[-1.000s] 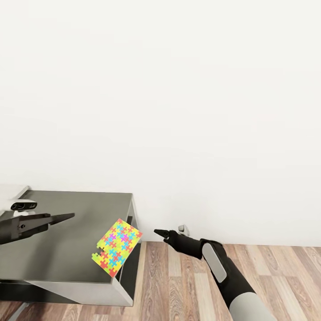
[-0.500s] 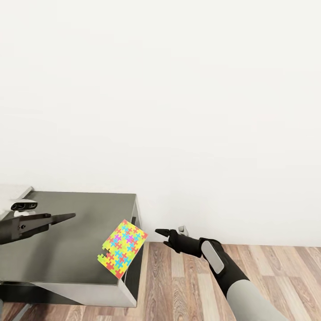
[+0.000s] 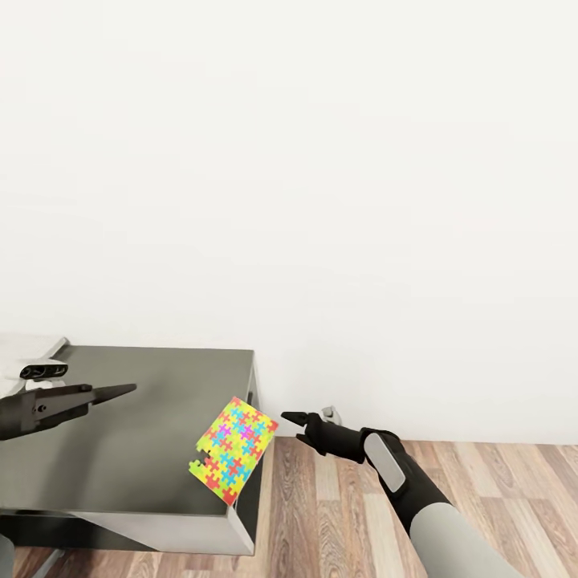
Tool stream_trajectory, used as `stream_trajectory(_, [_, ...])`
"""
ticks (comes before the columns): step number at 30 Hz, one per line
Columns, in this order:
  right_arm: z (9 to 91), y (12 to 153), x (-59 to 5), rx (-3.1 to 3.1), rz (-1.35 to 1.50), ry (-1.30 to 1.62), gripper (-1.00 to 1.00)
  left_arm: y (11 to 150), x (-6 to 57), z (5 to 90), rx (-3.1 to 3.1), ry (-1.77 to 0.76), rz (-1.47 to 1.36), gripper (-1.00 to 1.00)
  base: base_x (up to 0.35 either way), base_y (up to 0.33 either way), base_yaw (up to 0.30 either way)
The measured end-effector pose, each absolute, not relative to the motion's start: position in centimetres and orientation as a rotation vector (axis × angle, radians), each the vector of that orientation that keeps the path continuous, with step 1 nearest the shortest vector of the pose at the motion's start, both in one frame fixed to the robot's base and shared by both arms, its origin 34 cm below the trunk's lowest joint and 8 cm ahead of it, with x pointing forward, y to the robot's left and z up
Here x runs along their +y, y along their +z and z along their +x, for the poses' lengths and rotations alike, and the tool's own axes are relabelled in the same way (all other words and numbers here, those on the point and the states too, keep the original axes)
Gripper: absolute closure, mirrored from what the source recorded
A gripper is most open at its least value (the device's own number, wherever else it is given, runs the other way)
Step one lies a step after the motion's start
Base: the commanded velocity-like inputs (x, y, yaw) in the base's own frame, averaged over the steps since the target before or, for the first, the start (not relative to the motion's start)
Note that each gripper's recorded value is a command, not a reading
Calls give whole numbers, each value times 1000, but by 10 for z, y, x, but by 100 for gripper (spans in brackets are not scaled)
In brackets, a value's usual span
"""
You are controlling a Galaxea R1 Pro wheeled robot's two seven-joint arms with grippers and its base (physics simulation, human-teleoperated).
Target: Put all the toys in the child's room - the three board games (two on the bed and one on the table), the two jigsaw puzzles on the table, and the tennis ball on the table - inside the toy box on the table in the child's room.
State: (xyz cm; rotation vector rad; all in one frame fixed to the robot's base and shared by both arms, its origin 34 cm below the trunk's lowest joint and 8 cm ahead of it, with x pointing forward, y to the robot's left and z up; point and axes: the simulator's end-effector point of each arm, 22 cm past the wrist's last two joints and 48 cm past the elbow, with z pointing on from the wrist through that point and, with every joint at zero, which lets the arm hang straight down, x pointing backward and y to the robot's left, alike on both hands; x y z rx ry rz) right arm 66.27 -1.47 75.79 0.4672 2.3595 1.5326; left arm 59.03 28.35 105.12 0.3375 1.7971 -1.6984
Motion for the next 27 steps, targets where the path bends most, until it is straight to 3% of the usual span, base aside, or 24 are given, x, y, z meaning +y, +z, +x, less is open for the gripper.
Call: stream_trajectory(27, [664,763,-6,2359,461,1551,-100,1050,282,590,1795,-1701,336,-100,0,8,0])
